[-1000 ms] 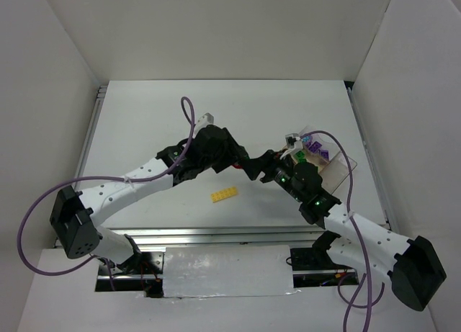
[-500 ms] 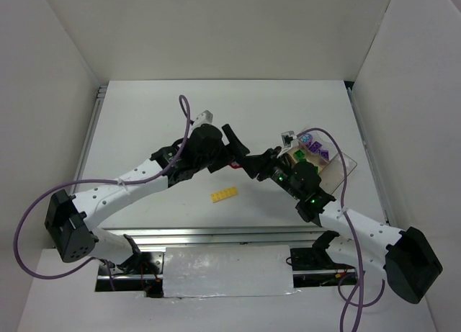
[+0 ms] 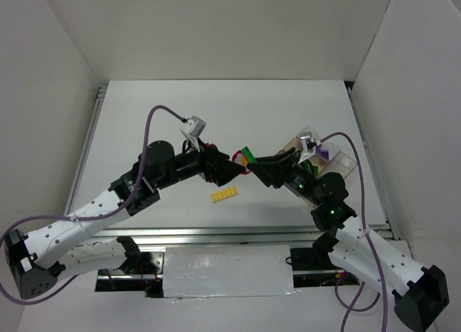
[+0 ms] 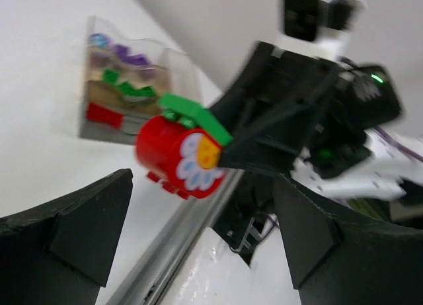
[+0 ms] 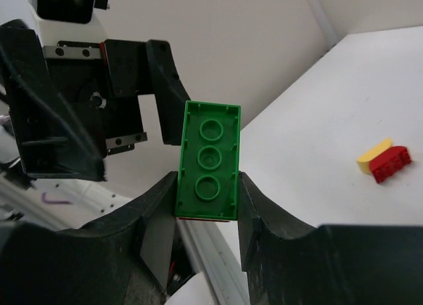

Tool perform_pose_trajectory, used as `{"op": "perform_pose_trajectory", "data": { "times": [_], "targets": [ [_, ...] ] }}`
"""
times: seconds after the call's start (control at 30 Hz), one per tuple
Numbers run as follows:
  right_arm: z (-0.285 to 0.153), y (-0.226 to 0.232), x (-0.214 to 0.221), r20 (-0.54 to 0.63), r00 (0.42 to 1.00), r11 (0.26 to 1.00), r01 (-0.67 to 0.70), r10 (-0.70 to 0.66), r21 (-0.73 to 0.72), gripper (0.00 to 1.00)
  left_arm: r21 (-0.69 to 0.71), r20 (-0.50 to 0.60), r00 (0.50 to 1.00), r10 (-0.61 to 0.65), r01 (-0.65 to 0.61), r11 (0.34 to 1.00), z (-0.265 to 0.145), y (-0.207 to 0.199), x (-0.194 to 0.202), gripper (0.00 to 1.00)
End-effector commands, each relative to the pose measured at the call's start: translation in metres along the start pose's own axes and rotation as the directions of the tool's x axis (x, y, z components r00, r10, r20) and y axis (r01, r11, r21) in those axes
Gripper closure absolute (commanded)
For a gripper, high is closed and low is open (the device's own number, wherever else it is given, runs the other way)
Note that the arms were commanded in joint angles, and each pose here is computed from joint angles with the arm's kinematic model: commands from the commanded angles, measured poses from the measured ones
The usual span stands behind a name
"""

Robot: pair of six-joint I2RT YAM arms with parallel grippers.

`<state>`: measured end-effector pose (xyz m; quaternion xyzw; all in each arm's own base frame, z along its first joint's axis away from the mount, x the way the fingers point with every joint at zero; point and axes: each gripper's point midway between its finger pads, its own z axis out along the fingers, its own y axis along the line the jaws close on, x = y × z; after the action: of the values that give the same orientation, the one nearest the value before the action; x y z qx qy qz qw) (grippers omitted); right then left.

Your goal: Sort the legos into containers by color

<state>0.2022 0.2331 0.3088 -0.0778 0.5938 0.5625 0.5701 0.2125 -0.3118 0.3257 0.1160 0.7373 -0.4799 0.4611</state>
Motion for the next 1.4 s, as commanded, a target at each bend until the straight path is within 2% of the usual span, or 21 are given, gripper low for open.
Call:
{"op": "perform_pose_trajectory", "data": {
  "times": [0.0,0.03,0.07,0.23,0.43,0.77,0.83,0.97,1.1,1.23,1.33,1.37],
  "targets": [
    [-0.007,0.037,-0.004,-0.054,0.999,0.989,-0.009,0.001,-0.144,1.0,0.349,0.084,0.976,0.2,-0.217,0.912,-0.022,-0.06,-0.005,0.01],
    [-0.009,0.043,-0.005,-0.061,0.998,0.986,-0.021,0.011,-0.167,1.0,0.431,0.102,0.97,0.219,-0.242,0.869,-0.032,-0.075,-0.005,0.0],
    [-0.009,0.05,-0.008,-0.063,0.998,0.981,-0.024,0.012,-0.193,1.0,0.458,0.099,0.97,0.223,-0.243,0.855,-0.035,-0.079,-0.003,0.0],
    [-0.016,0.078,-0.014,-0.077,0.997,0.949,-0.013,-0.012,-0.314,1.0,0.541,0.071,0.972,0.223,-0.225,0.81,-0.036,-0.091,0.006,0.01],
    [-0.022,0.09,-0.013,-0.087,0.995,0.929,0.013,-0.049,-0.37,1.0,0.506,0.076,0.968,0.239,-0.244,0.827,-0.035,-0.084,0.006,0.04],
    [-0.037,0.105,-0.008,-0.077,0.989,0.881,0.079,-0.13,-0.466,1.0,0.348,0.067,0.969,0.237,-0.245,0.905,-0.023,-0.059,-0.003,0.05],
    [-0.038,0.104,-0.008,-0.068,0.988,0.882,0.094,-0.141,-0.462,1.0,0.341,0.068,0.97,0.235,-0.244,0.908,-0.023,-0.057,-0.003,0.06],
    [-0.033,0.087,-0.015,-0.03,0.992,0.929,0.107,-0.126,-0.354,1.0,0.329,0.092,0.965,0.245,-0.261,0.908,-0.029,-0.058,-0.008,0.06],
    [-0.034,0.096,-0.009,-0.069,0.989,0.905,0.089,-0.129,-0.417,1.0,0.401,0.107,0.962,0.25,-0.272,0.875,-0.034,-0.07,-0.006,0.06],
    [-0.031,0.103,-0.014,-0.048,0.992,0.887,0.082,-0.117,-0.454,1.0,0.546,0.066,0.962,0.264,-0.257,0.798,-0.036,-0.09,0.009,0.19],
    [-0.029,0.106,-0.016,-0.045,0.992,0.881,0.086,-0.121,-0.465,1.0,0.588,0.036,0.962,0.27,-0.239,0.772,-0.034,-0.093,0.018,0.31],
    [-0.029,0.106,-0.018,-0.041,0.991,0.881,0.09,-0.123,-0.465,1.0,0.6,0.043,0.961,0.272,-0.242,0.762,-0.034,-0.095,0.018,0.4]
  ]
}}
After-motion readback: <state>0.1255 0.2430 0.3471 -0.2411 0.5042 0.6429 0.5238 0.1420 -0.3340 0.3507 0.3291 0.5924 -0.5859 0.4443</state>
